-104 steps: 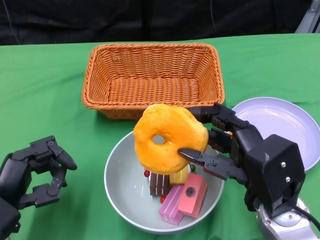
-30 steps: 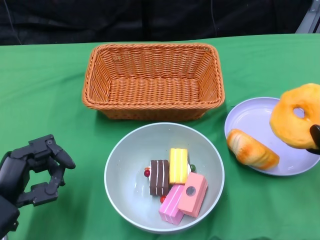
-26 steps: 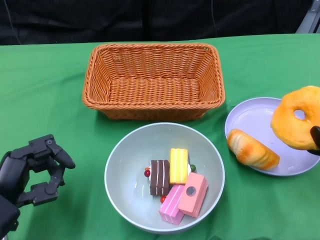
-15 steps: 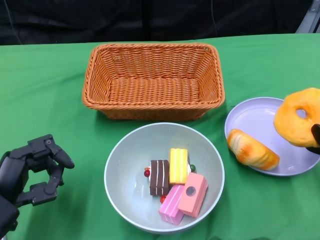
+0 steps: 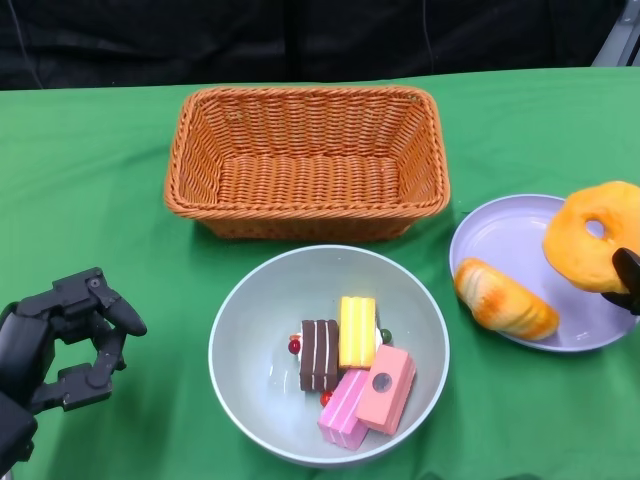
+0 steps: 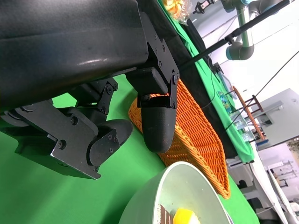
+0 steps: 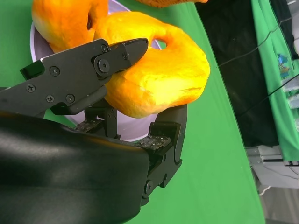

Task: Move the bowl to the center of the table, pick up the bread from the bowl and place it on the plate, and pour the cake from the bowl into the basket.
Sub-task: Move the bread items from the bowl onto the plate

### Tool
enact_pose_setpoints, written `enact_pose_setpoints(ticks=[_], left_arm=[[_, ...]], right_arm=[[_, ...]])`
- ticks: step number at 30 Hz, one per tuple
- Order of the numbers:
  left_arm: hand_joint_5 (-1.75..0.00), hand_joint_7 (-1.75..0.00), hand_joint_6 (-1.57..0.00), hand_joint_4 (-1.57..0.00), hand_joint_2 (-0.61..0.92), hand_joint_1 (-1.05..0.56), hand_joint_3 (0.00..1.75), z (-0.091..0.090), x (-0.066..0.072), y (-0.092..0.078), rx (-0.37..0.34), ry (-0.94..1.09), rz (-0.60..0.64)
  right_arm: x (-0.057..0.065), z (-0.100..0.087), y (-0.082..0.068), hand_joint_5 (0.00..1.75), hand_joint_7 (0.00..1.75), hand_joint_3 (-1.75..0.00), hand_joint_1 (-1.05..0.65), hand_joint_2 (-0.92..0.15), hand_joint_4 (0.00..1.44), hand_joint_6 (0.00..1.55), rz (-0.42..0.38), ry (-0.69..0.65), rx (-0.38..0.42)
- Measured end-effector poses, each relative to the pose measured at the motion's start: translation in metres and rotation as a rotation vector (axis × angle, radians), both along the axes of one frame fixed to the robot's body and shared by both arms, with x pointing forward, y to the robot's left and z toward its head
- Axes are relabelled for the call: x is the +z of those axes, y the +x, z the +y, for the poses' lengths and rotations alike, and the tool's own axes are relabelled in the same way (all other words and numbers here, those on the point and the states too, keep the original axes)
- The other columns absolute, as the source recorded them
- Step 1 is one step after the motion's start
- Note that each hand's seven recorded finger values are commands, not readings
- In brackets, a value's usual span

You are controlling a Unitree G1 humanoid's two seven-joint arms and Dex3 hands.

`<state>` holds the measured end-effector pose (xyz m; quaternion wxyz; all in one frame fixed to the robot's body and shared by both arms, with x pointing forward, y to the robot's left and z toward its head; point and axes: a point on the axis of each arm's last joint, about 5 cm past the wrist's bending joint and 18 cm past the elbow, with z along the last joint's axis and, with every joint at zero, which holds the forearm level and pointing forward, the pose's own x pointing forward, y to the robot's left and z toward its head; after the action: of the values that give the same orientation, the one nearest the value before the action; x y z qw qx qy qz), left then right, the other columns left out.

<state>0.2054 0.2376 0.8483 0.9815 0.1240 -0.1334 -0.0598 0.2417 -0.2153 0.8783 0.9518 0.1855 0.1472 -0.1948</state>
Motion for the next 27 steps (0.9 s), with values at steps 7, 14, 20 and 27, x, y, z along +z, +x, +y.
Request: enact_pose_setpoints(ticks=[7,14,20,27], left_arm=[[-1.63,-1.33,-0.79,-0.83,0.54,0.00,1.11,0.000,0.000,0.000,0.000,0.001,-0.002],[-1.62,-1.32,-0.80,-0.83,0.53,-0.01,1.11,0.000,0.000,-0.001,0.002,0.001,-0.002],[-1.63,-1.34,-0.79,-0.83,0.54,0.01,1.12,0.000,0.000,-0.001,0.002,-0.001,-0.003],[-1.64,-1.36,-0.78,-0.82,0.54,0.02,1.13,0.000,0.000,-0.001,-0.002,-0.001,-0.002]], right_arm=[[-0.004,0.003,0.010,1.22,1.01,-0.15,-0.16,-0.92,0.68,0.61,0.037,0.016,0.013],[-0.007,0.004,0.019,1.23,1.00,-0.14,-0.17,-0.92,0.68,0.60,0.078,0.017,0.016],[-0.010,0.003,0.021,1.23,0.99,-0.15,-0.17,-0.92,0.68,0.60,0.103,0.012,0.022],[-0.008,0.004,0.022,1.05,0.54,-0.18,-0.23,-0.92,0.67,0.68,0.102,-0.018,0.045]])
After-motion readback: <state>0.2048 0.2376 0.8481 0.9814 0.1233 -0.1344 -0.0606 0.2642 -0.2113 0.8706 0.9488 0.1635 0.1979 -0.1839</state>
